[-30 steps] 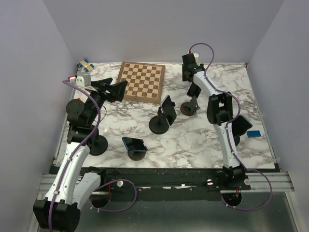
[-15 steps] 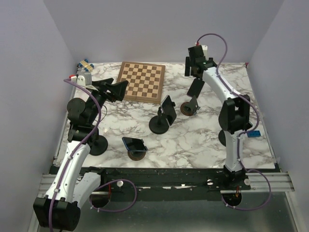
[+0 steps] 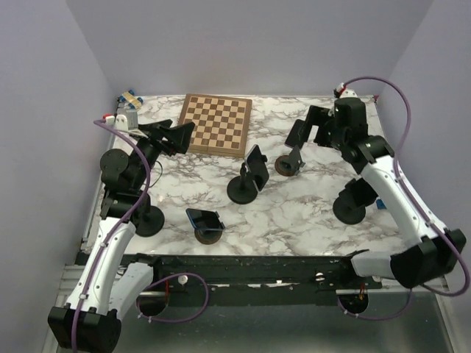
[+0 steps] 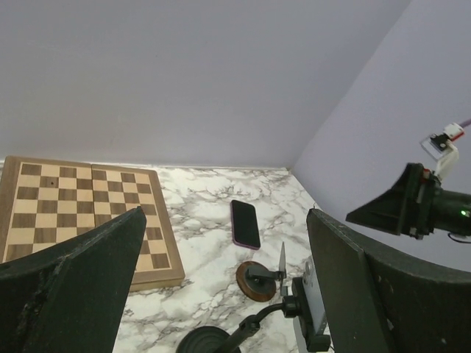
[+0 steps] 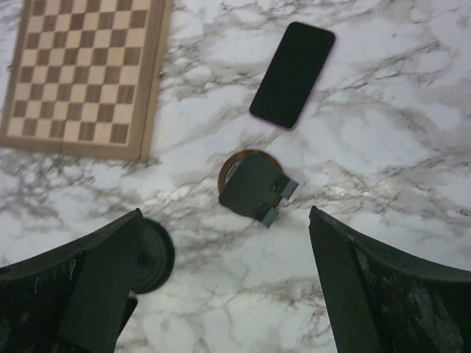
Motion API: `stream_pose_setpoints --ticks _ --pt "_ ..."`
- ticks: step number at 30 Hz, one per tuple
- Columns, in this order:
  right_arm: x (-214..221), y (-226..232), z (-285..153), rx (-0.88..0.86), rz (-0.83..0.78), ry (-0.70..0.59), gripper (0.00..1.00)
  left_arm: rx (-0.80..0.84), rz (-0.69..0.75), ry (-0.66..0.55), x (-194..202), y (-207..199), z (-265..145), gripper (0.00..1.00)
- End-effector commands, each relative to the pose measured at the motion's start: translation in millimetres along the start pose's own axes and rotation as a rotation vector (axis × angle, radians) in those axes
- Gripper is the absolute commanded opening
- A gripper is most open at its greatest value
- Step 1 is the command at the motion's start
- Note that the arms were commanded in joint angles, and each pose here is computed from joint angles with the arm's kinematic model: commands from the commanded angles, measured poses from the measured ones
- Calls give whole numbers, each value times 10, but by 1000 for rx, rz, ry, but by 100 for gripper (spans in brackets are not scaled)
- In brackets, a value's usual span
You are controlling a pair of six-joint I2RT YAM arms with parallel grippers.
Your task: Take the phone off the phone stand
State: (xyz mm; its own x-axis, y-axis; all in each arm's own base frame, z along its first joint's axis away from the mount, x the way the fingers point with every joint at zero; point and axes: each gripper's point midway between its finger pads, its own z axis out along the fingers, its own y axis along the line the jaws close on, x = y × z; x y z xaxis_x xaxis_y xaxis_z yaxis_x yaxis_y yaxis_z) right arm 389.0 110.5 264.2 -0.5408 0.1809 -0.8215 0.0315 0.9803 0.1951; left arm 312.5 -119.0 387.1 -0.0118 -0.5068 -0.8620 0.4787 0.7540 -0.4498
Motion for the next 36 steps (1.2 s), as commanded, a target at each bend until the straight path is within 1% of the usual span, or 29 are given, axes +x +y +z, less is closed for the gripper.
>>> stream_pose_setpoints --ticks 1,4,7,8,11,15,20,23,25,28,31,33,36 --pt "74 445 -524 -346 -2 -55 100 22 41 -46 -168 -130 -53 99" --pt "216 792 -956 -637 -54 -65 100 37 51 -45 -174 -164 -66 99" --pt "485 1106 -1323 -928 -149 5 100 48 55 -48 -172 -180 -76 99" --pt "586 1175 -1415 -995 -180 33 100 52 56 -49 -170 -187 -77 99" --pt "840 1361 -1593 -1093 -261 93 100 60 60 -53 -186 -213 -91 98" --pt "1086 1609 -1695 -1154 -314 151 100 58 66 -58 -173 -202 -95 99" --pt "1479 1940 -1670 -1107 -444 219 100 52 61 -37 -109 -167 -55 99" --pt "1713 2110 -1605 -1069 -518 261 100 50 59 -29 -86 -153 -36 99" --pt "1849 2234 -1562 -1047 -558 267 100 49 59 -28 -85 -154 -38 98" --pt "2069 2432 -1518 -1046 -606 282 100 47 60 -28 -84 -148 -42 98" --pt "2343 2623 -1475 -1084 -665 330 100 49 60 -29 -88 -153 -43 98" --pt "2512 2713 -1423 -1096 -720 358 100 55 63 -29 -89 -164 -45 98" --pt "2689 2774 -1268 -1067 -810 393 100 59 68 -28 -88 -170 -46 98"
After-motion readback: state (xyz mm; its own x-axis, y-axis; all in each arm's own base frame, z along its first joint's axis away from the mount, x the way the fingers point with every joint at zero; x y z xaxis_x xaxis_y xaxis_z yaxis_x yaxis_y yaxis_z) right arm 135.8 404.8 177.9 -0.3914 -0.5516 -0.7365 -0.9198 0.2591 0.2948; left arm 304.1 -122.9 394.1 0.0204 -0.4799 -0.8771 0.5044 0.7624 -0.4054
